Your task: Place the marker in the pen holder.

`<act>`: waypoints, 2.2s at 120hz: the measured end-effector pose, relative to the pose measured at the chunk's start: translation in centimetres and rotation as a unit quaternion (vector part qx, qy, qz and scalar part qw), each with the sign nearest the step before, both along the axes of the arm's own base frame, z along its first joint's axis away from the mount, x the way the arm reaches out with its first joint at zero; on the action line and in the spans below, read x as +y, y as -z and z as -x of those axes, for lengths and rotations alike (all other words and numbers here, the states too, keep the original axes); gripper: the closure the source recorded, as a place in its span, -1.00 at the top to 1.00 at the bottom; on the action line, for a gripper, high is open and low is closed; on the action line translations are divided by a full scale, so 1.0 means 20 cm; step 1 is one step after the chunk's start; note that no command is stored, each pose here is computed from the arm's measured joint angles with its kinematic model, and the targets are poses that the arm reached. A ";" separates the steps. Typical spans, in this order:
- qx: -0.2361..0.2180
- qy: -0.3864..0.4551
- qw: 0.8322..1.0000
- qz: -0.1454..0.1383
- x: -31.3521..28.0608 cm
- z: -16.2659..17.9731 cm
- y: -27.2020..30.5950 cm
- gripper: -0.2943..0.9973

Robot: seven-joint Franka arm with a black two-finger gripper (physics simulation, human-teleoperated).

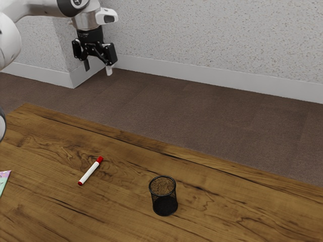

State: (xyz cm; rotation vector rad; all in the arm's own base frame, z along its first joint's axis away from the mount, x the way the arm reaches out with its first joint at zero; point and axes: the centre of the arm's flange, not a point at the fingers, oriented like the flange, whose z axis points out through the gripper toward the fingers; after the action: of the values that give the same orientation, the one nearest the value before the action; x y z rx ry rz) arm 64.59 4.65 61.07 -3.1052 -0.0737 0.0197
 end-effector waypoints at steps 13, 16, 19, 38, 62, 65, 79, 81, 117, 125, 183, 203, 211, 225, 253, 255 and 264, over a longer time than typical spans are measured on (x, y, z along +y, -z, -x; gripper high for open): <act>0.005 0.007 1.000 0.002 0.00 0.00 0.00 0.54; 0.007 0.009 1.000 0.002 0.00 0.00 0.01 0.54; 0.006 0.011 1.000 0.002 -0.01 0.01 0.00 0.54; 0.006 0.029 1.000 -0.004 -0.06 -0.05 0.07 0.53; 0.079 -0.004 0.996 -0.043 0.25 -0.35 1.01 0.53; 0.083 -0.005 0.996 -0.044 0.27 -0.37 1.09 0.53; 0.084 -0.007 0.996 -0.030 0.29 -0.41 1.29 0.54; 0.082 -0.007 0.996 -0.027 0.29 -0.41 1.30 0.54; 0.119 -0.015 0.993 0.014 0.37 -0.14 1.65 0.54; 0.111 -0.007 0.994 0.014 0.38 -0.08 1.71 0.54; 0.041 0.028 0.999 0.006 0.39 0.13 1.81 0.38; 0.030 0.041 0.999 0.005 0.32 0.18 1.80 0.33; 0.031 0.042 0.999 0.005 0.31 0.19 1.81 0.28; 0.028 0.040 0.999 0.006 0.31 0.23 1.82 0.14; 0.019 0.035 0.999 0.003 0.31 0.23 1.82 -0.37; 0.018 0.035 0.999 0.003 0.31 0.23 1.82 -0.39; 0.017 0.034 0.999 0.002 0.31 0.23 1.82 -0.50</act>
State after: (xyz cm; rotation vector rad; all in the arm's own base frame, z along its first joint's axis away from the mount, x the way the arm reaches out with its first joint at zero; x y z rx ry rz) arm 59.96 10.84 24.66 -3.1073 0.0332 0.0699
